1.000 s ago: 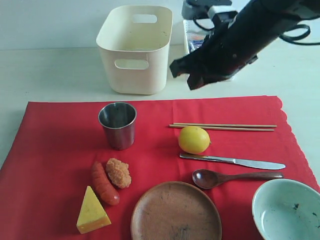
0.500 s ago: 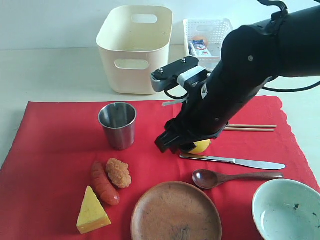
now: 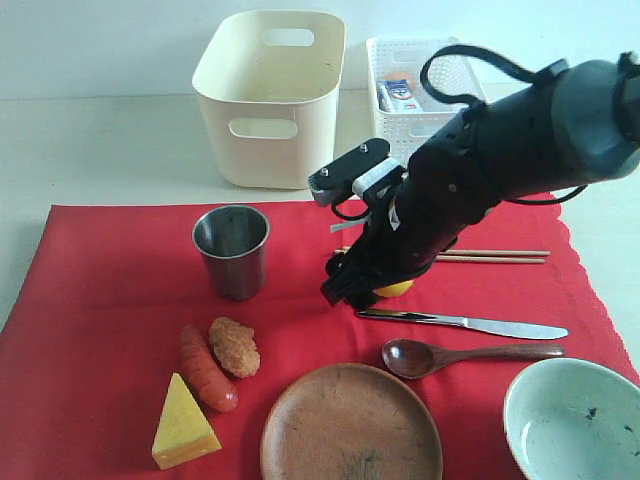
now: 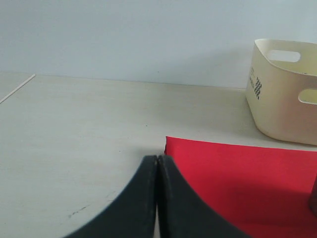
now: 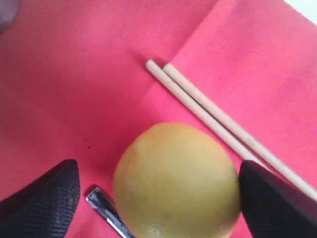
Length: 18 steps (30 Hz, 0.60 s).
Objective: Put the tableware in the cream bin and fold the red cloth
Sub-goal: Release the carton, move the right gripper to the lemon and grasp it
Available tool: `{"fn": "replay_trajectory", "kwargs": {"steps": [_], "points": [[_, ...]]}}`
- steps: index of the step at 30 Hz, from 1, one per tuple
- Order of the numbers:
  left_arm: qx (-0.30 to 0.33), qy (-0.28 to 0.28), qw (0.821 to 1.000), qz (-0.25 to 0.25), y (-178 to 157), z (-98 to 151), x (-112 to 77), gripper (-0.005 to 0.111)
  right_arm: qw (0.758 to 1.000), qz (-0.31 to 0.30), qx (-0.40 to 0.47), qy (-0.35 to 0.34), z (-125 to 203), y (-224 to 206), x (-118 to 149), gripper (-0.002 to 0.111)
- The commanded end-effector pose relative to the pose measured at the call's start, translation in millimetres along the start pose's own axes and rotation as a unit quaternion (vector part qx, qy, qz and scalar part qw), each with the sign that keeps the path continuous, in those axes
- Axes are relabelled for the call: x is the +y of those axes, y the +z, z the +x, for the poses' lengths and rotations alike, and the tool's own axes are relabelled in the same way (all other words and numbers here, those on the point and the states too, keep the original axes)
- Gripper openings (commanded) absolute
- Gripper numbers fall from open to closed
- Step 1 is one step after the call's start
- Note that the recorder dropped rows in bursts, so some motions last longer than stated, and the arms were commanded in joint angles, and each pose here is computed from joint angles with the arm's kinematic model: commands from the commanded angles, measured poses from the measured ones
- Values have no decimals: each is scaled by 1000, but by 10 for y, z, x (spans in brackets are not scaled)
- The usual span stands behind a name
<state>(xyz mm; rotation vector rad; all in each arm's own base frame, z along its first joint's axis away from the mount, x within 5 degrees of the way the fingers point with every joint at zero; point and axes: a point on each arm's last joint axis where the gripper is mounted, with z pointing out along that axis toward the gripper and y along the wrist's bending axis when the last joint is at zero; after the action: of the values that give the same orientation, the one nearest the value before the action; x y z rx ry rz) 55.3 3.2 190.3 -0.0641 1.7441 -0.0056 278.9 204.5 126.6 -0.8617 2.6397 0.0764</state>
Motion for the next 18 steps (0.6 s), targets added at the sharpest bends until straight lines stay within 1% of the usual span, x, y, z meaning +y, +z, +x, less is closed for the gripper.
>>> {"fn": "replay_trajectory", "kwargs": {"steps": [1,3,4,11,13,16,17,18], "points": [[-4,3,1000,4,-1,1,-4,2,1000,-1,12,29,59,215,-83,80],[-4,3,1000,4,-1,1,-4,2,1000,0,8,24,53,224,-82,76],[-4,3,1000,4,-1,1,-4,2,1000,-1,1,24,41,224,-81,71],[-4,3,1000,4,-1,1,-4,2,1000,-3,-8,28,19,192,-80,24],[-4,3,1000,4,-1,1,-4,2,1000,-3,-11,29,9,163,-82,14],[-4,3,1000,4,-1,1,-4,2,999,-3,-15,31,-4,119,-84,2],[-4,3,1000,4,-1,1,-4,2,999,-4,-14,36,-3,105,-83,0],[-4,3,1000,4,-1,1,-4,2,999,-6,-13,41,-3,100,-80,0]]}}
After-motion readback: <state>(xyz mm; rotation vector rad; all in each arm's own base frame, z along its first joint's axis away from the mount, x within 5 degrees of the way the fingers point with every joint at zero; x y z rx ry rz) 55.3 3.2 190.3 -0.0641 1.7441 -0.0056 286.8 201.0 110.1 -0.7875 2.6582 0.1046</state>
